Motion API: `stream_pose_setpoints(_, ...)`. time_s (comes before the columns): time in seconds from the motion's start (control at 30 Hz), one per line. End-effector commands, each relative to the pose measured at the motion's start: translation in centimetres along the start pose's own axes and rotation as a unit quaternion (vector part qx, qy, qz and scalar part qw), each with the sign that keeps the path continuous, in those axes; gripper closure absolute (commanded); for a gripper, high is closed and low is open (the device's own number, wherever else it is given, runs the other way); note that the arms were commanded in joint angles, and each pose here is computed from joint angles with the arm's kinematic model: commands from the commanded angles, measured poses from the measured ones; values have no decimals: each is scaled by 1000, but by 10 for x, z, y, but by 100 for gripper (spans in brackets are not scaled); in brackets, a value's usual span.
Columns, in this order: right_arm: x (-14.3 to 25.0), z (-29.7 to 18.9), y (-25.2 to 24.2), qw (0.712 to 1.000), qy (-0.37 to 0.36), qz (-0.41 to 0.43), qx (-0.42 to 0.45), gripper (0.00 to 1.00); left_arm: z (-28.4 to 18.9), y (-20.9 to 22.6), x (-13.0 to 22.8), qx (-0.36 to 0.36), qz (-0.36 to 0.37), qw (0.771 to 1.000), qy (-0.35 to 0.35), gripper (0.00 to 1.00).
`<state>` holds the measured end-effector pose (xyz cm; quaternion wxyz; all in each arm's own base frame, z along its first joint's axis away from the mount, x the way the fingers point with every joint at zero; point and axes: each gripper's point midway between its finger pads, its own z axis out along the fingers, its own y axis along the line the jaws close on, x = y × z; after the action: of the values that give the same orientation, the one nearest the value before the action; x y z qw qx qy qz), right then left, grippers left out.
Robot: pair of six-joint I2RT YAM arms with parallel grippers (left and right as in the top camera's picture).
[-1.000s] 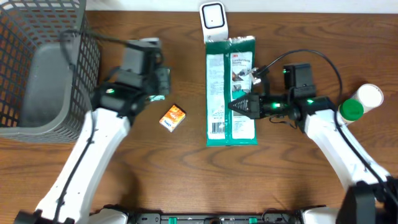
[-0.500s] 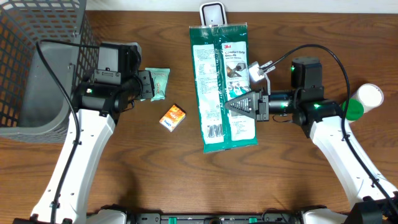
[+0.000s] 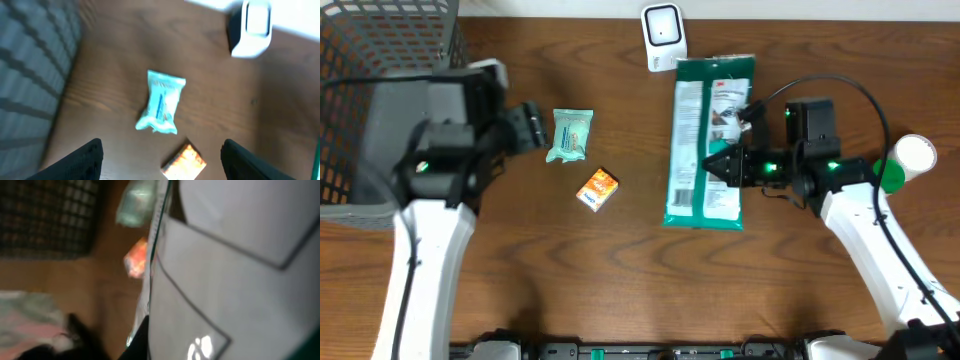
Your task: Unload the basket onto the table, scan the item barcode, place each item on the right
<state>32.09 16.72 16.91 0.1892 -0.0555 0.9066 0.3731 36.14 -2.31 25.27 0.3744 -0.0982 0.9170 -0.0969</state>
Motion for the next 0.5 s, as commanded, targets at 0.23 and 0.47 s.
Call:
stream_pose_setpoints(0.23,-88,-106,44,916,-109,-273,274,99,-30,22,-20,-20,-22,998,-54,14)
stream_pose_setpoints(0.47,-138,-115,105,787,-181,-484,339,99,-30,24,-14,-23,-23,999,-42,14)
